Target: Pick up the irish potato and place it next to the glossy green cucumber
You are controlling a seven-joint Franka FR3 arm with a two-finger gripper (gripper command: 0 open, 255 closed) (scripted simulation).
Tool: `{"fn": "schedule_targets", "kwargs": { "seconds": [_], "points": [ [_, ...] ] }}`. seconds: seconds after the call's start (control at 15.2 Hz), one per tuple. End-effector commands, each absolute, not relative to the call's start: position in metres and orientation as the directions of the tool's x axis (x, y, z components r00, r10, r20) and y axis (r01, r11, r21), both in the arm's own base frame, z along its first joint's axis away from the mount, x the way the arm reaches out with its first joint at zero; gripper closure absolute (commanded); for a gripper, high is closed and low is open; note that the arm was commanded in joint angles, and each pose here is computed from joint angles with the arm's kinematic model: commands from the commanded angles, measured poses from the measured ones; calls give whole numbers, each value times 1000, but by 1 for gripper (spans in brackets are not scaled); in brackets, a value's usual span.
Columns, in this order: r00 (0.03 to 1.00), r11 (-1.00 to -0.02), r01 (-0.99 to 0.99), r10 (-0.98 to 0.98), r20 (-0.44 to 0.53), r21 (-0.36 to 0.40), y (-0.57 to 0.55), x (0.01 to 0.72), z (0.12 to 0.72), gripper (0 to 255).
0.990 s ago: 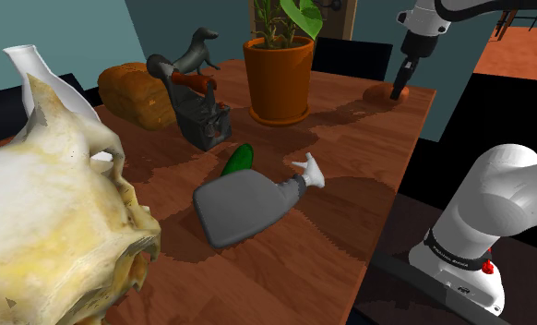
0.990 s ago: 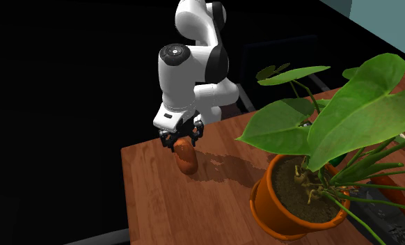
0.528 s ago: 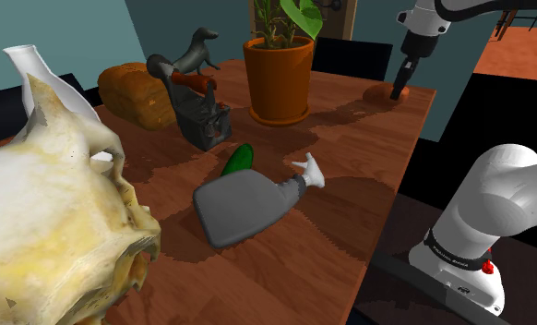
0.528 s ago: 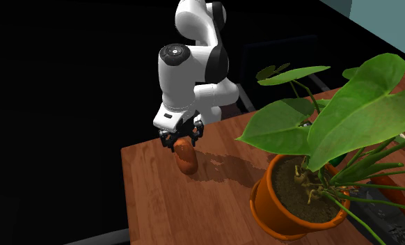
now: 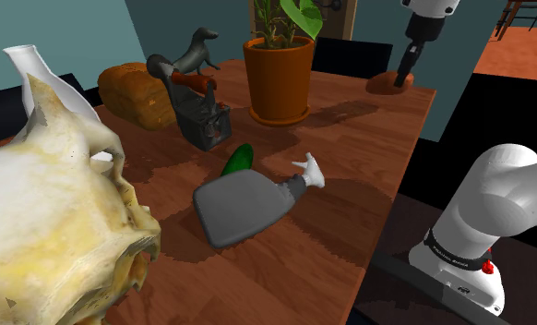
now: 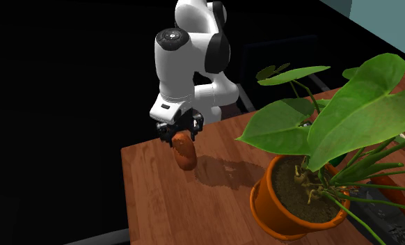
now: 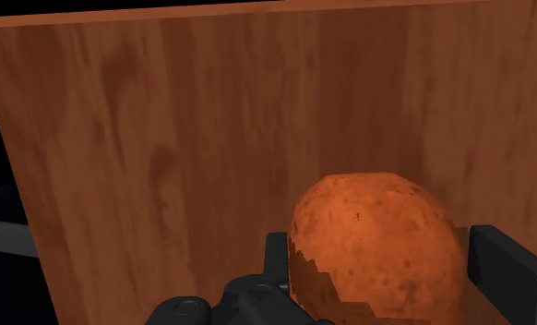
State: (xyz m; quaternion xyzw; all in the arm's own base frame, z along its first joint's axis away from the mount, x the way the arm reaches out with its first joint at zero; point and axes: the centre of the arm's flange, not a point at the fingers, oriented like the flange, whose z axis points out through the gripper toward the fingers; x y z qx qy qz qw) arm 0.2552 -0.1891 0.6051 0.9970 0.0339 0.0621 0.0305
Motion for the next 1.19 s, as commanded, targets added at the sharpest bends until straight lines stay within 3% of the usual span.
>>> {"fn": "schedule_targets", "kwargs": {
  "seconds": [0.0,1.12],
  "points": [
    [990,-996,64,72,122,65,-188,255,615,255],
    [990,-996,64,72,122,65,-188,255,705,255]
  ]
}}
